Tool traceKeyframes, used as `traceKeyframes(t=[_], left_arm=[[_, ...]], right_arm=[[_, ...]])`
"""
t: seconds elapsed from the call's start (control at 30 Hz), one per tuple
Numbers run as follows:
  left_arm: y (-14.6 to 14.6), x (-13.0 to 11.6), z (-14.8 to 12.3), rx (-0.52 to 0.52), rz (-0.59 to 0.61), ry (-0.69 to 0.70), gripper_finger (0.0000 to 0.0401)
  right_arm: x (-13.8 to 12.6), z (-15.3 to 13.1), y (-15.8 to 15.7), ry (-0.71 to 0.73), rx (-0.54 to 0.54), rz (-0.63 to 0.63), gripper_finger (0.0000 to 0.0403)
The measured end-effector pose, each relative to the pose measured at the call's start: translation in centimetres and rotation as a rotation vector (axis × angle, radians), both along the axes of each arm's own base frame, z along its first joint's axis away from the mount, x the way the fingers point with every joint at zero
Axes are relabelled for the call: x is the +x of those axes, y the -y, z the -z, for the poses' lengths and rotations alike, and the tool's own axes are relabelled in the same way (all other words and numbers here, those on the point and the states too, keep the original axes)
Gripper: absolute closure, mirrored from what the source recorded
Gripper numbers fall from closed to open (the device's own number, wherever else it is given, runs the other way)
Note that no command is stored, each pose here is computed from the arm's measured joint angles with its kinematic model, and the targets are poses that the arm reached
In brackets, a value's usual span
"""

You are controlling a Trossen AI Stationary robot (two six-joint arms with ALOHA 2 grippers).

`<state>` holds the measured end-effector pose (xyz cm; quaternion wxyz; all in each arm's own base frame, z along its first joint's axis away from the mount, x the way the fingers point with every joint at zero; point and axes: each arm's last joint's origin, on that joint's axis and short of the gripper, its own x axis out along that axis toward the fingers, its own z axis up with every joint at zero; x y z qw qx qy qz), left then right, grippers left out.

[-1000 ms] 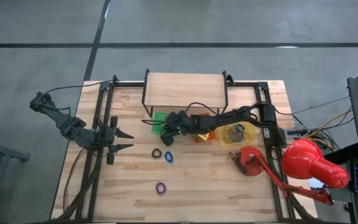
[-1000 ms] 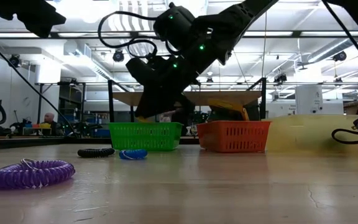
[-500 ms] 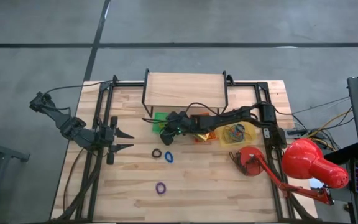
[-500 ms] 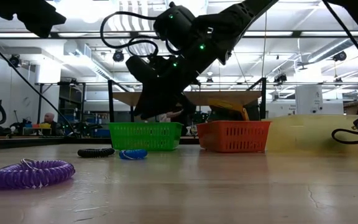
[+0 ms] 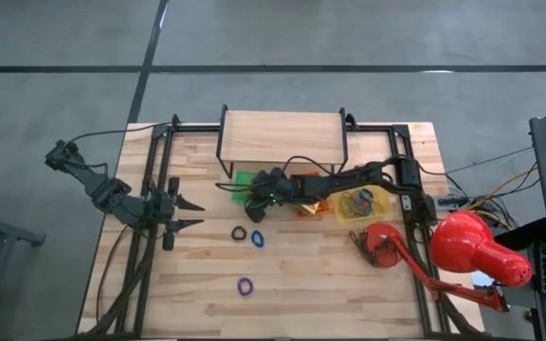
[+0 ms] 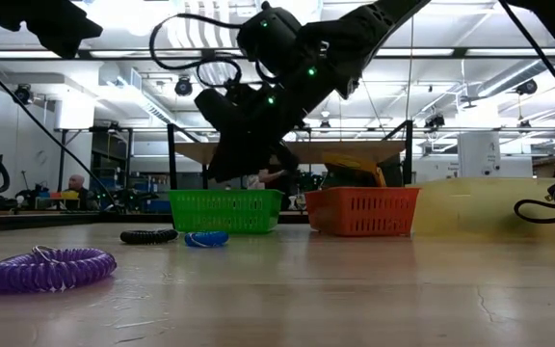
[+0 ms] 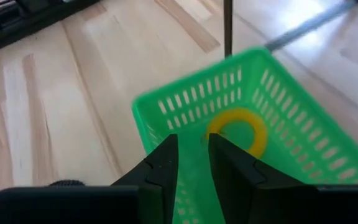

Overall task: Pick & Place Office Desk Supplies
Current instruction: Put the blue spring rubber band into the green bin

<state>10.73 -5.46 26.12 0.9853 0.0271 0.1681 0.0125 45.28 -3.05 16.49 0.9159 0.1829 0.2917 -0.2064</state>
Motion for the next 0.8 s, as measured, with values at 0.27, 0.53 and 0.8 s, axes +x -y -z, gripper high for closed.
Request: traceKeyframes(t=[0.27, 0.53, 0.8], left_arm=[[0.0, 0.0, 0.0, 0.000, -0.001, 0.000, 0.0260], [0.0, 0.0, 0.0, 0.000, -0.001, 0.000, 0.0260], [0.0, 0.0, 0.0, 0.000, -0.001, 0.001, 0.0260]], right_arm=[[0.8, -1.9, -0.4, 0.035, -0.073, -0.060, 0.0295], [0.8, -4.1, -4.6, 0.047, -0.263, -0.178, 0.0297], [-0.4, -5.7, -9.3, 0.021, -0.338, -0.229, 0.0286]])
